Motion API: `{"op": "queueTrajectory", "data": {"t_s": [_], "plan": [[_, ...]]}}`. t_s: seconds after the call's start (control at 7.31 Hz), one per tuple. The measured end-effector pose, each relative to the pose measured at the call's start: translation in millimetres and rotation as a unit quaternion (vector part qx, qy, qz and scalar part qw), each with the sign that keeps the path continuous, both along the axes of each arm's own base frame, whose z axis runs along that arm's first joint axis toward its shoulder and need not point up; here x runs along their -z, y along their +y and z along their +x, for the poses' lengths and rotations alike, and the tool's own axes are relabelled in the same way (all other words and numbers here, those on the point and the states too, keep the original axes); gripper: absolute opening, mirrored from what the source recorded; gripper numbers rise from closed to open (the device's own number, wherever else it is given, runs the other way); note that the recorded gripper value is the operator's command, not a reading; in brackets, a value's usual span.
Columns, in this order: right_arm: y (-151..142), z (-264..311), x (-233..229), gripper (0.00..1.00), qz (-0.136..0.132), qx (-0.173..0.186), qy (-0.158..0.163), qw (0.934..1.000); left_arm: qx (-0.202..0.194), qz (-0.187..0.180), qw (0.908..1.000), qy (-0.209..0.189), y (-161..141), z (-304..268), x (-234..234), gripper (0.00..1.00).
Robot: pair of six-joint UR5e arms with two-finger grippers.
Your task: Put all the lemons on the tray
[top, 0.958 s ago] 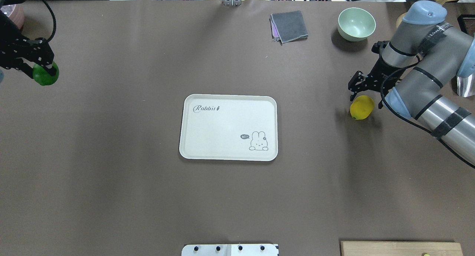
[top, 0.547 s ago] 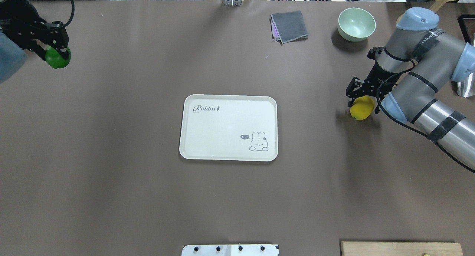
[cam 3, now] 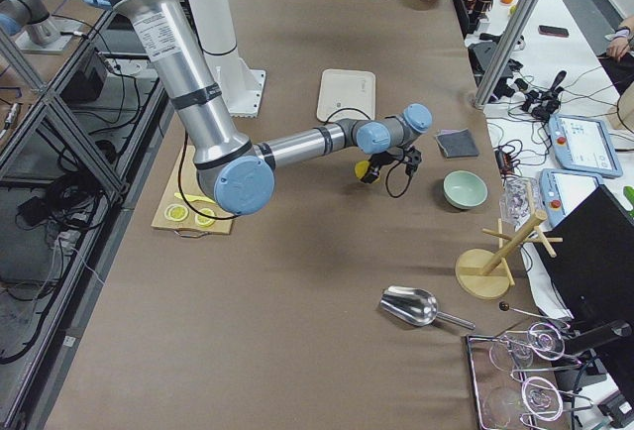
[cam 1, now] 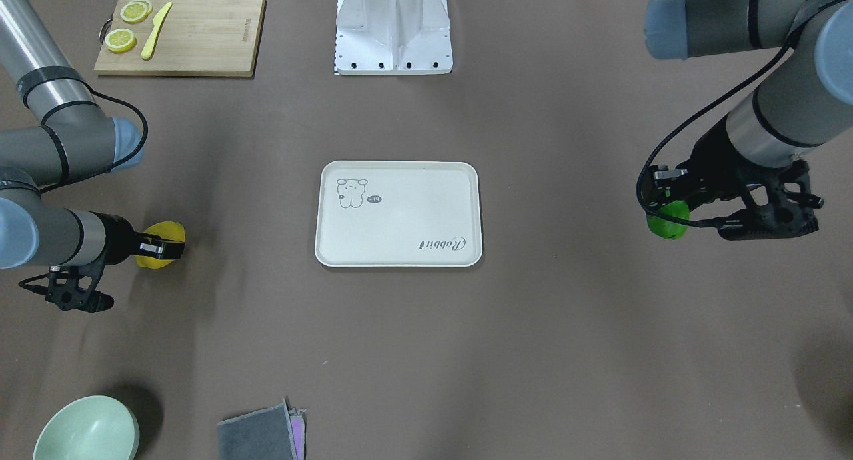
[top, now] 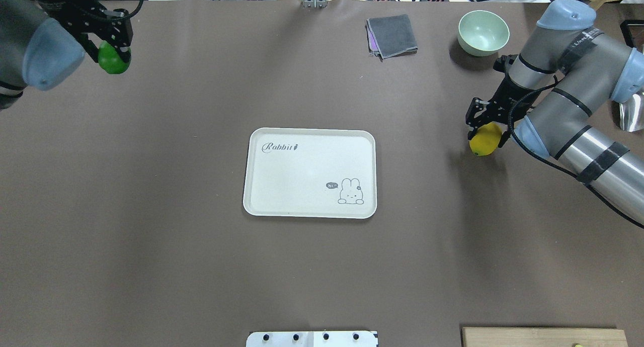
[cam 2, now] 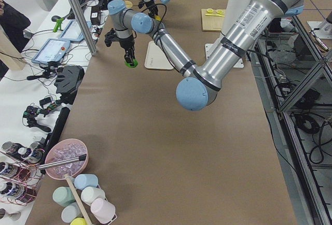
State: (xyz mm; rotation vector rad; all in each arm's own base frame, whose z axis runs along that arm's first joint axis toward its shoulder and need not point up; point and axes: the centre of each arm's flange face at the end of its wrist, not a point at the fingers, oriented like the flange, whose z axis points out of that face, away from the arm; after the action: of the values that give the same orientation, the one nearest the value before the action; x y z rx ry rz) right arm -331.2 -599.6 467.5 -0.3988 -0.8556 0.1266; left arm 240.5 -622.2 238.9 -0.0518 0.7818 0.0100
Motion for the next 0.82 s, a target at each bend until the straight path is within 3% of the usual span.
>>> {"op": "queueTrajectory", "data": {"t_s": [0.14, 0.41, 0.82], "plan": [[-11, -2, 27, 0.23, 0.027, 0.003, -0.015, 0.9995, 0.003, -0.004, 1.0000, 0.001, 0, 23, 22, 0.00], [-30, -21, 84, 0.23, 0.109, 0.036, -0.051, 0.9921, 0.009, -0.008, 0.9998, 0.013, 12, 53, 48, 0.00], [-23, -94, 156, 0.23, 0.207, 0.101, -0.099, 0.9680, 0.002, -0.014, 0.9995, 0.027, 32, 99, 59, 0.00]]}}
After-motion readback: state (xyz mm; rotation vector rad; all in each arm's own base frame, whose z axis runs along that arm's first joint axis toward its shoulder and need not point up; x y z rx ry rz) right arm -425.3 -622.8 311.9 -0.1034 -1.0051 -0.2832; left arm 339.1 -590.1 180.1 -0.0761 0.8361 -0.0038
